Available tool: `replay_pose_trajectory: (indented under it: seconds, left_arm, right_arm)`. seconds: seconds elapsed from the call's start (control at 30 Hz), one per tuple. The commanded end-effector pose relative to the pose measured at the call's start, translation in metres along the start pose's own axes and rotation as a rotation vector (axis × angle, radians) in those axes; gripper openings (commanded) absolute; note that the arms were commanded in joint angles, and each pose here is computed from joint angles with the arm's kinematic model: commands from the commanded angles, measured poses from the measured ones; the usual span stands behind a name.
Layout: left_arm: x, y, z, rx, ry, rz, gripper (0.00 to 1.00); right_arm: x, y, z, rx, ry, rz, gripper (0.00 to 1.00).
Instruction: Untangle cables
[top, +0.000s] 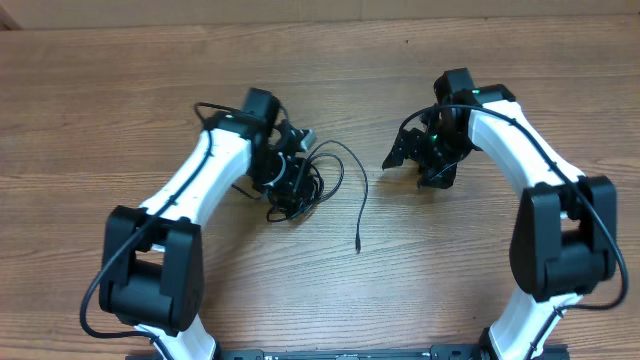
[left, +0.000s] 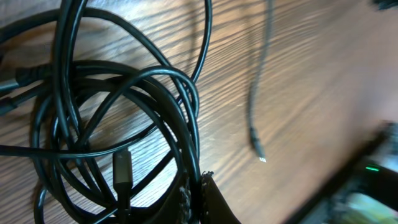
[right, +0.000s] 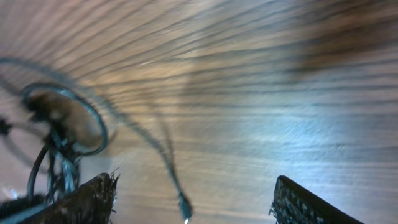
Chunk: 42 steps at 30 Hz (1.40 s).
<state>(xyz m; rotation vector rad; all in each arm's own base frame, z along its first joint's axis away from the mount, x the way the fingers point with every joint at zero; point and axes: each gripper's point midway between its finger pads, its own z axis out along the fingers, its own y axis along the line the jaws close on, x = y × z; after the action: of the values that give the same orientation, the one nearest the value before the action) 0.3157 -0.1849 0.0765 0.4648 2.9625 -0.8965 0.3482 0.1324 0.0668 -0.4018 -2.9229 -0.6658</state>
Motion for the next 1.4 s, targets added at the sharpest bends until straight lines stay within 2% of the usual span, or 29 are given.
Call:
replay_pose_trajectory:
  seconds: [0.0,0.17,0.3,0.83,1.13,1.37]
  left_arm:
    - [-0.014,-0.03,-0.025,0.224,-0.082,0.07,0.04]
    - [-0.021,-0.027,-0.042,0.318,-0.133,0.04,0.04]
    - [-0.023,-0.02,-0.048,0.317,-0.149,0.02,0.04]
    - [-0.019,-0.013,-0.045,0.285,-0.132,-0.001,0.04]
    - [-0.02,-0.011,-0.046,0.28,-0.139,-0.001,0.04]
    - [-0.024,-0.002,-0.048,0.257,-0.148,-0.072,0.04]
  right_arm:
    - [0.004,0.025,-0.028,-0.085,-0.047,-0.099,0.8]
    - [0.023,0.053,-0.033,-0.26,0.025,-0.265,0.81]
    - [0.028,0.064,-0.037,-0.326,0.043,-0.291,0.86]
    - [0.038,0.06,-0.035,-0.313,0.088,-0.254,0.87]
    - [0.06,0.06,-0.014,-0.293,0.156,-0.256,0.87]
    - [0.066,0.079,0.007,-0.294,0.156,-0.206,0.86]
